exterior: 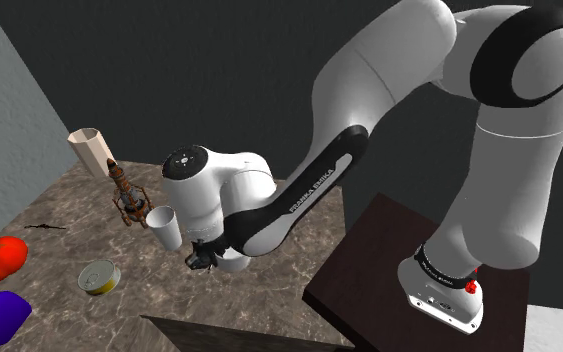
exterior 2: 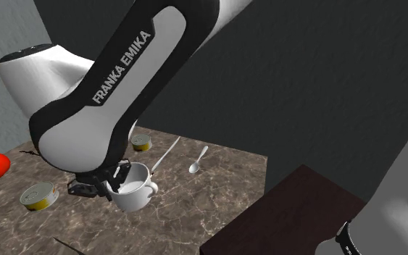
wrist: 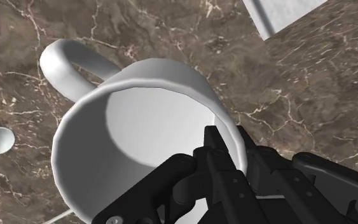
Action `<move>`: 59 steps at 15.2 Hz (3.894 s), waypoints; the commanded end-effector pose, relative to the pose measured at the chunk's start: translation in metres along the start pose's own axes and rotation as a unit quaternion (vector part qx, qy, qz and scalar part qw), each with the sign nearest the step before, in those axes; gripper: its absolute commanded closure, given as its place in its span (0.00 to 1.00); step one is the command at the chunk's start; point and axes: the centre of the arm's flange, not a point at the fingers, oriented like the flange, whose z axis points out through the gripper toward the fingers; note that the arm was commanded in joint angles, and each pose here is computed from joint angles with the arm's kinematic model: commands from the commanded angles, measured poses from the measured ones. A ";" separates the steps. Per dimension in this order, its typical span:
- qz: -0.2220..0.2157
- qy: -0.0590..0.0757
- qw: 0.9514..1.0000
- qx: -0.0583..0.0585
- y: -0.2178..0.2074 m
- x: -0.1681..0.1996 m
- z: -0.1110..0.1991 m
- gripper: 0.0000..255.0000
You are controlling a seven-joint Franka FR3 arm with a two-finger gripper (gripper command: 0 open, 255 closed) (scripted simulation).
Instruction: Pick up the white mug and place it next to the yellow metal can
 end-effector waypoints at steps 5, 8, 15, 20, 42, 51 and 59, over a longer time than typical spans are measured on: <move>0.000 0.000 1.000 -0.001 -0.054 0.060 -0.001 1.00; 0.000 0.000 1.000 -0.001 -0.081 0.089 -0.002 1.00; 0.000 0.000 1.000 -0.001 -0.113 0.120 0.019 1.00; 0.000 0.000 1.000 -0.001 -0.114 0.119 0.046 1.00; 0.000 0.000 1.000 -0.001 -0.118 0.115 0.139 1.00; 0.000 0.000 1.000 -0.001 -0.118 0.115 0.139 0.00; 0.000 0.000 1.000 -0.001 -0.118 0.114 0.089 0.00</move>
